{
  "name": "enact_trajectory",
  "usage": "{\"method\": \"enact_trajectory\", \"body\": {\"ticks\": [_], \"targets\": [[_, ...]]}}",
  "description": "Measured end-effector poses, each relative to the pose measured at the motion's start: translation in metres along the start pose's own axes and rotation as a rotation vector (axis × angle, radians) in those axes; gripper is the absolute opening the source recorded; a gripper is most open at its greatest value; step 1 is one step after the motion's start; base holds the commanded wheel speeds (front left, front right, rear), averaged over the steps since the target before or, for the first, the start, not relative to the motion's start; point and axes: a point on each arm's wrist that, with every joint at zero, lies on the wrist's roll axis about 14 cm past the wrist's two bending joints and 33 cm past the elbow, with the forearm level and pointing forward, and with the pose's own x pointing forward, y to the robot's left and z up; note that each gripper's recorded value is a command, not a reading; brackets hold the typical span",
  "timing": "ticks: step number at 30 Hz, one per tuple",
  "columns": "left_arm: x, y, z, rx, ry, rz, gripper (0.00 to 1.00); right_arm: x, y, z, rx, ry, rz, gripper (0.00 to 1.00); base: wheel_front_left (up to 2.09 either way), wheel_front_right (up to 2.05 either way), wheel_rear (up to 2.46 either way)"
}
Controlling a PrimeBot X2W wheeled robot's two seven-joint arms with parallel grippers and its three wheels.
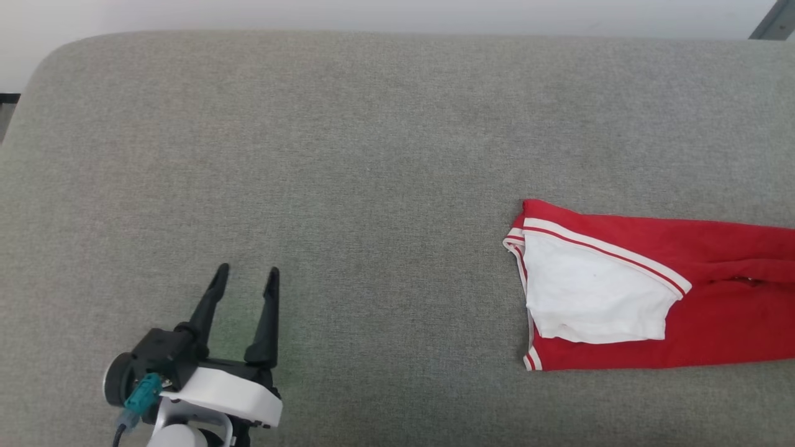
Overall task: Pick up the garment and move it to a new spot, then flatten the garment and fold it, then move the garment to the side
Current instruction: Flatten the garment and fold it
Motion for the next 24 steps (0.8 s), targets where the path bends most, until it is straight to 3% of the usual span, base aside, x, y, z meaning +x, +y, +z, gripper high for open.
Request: {"method": "enact_trajectory", "body": {"ticks": [14,24], "targets": [[-0.016,0.002,0.006,-0.004,-0.011,0.02,1.0,-0.005,0.169,-0.015,-0.274,0.026,0.422,0.0,0.0,0.0,0.0],[-0.023,0.01,0.013,-0.02,-0.034,0.06,1.0,-0.017,0.265,-0.046,-0.369,0.081,0.649,0.0,0.0,0.0,0.0]]}}
